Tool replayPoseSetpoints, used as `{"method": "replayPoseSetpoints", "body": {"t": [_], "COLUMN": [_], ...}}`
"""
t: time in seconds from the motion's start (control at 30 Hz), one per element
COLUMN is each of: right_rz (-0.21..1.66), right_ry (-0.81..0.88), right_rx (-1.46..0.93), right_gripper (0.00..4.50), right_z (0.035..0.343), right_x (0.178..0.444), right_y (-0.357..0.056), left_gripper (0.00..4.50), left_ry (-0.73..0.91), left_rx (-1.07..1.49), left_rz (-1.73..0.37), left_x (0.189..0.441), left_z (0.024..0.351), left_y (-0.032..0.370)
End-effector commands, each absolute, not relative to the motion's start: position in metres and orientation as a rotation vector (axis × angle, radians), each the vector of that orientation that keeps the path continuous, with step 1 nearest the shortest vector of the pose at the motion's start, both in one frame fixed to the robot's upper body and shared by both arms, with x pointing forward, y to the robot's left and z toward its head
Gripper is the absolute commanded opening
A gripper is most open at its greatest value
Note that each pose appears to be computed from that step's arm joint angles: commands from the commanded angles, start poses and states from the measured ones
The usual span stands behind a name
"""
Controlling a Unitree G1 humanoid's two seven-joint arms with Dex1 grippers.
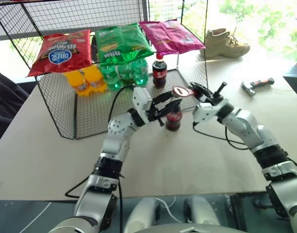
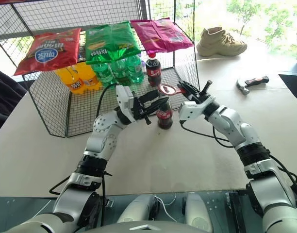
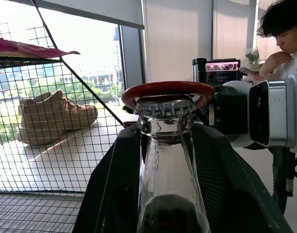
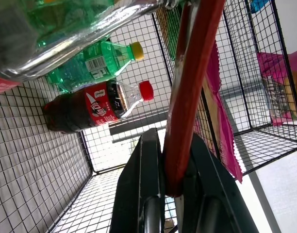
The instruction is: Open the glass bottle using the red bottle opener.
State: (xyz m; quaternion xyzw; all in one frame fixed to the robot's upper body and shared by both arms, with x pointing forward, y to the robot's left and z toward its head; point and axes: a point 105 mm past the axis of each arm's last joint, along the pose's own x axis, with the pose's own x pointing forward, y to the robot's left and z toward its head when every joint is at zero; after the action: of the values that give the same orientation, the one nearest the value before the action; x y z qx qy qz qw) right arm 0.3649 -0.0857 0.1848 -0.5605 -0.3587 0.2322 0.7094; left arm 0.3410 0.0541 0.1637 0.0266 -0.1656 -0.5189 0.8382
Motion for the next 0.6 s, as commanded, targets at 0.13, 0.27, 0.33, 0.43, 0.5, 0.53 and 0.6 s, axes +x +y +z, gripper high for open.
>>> {"method": "replayPoseSetpoints", "body": {"t": [0.13, 0.27, 0.33, 0.43, 0.5, 0.53, 0.6], "right_rz": [0.575, 0.575, 0.572, 0.567, 0.563, 0.562, 0.559], "right_ry": [-0.839, -0.837, -0.834, -0.828, -0.823, -0.821, -0.817], "right_rx": [-1.272, -1.271, -1.269, -1.266, -1.262, -1.261, -1.259], "right_gripper": [0.00, 0.00, 0.00, 0.00, 0.00, 0.00, 0.00], "right_z": [0.181, 0.180, 0.180, 0.180, 0.179, 0.179, 0.179], "right_x": [0.357, 0.357, 0.358, 0.359, 0.360, 0.360, 0.361], "right_y": [-0.072, -0.073, -0.074, -0.075, -0.076, -0.077, -0.078], "left_gripper": [4.43, 4.43, 4.43, 4.43, 4.43, 4.43, 4.43], "left_ry": [-0.243, -0.242, -0.246, -0.271, -0.303, -0.315, -0.329], "left_rx": [0.074, 0.083, 0.086, 0.089, 0.081, 0.076, 0.075], "left_rz": [-1.065, -1.062, -1.059, -1.059, -1.062, -1.061, -1.062], "left_x": [0.347, 0.347, 0.348, 0.348, 0.347, 0.346, 0.346], "left_z": [0.138, 0.138, 0.138, 0.143, 0.149, 0.152, 0.155], "left_y": [0.057, 0.057, 0.057, 0.057, 0.057, 0.057, 0.057]}}
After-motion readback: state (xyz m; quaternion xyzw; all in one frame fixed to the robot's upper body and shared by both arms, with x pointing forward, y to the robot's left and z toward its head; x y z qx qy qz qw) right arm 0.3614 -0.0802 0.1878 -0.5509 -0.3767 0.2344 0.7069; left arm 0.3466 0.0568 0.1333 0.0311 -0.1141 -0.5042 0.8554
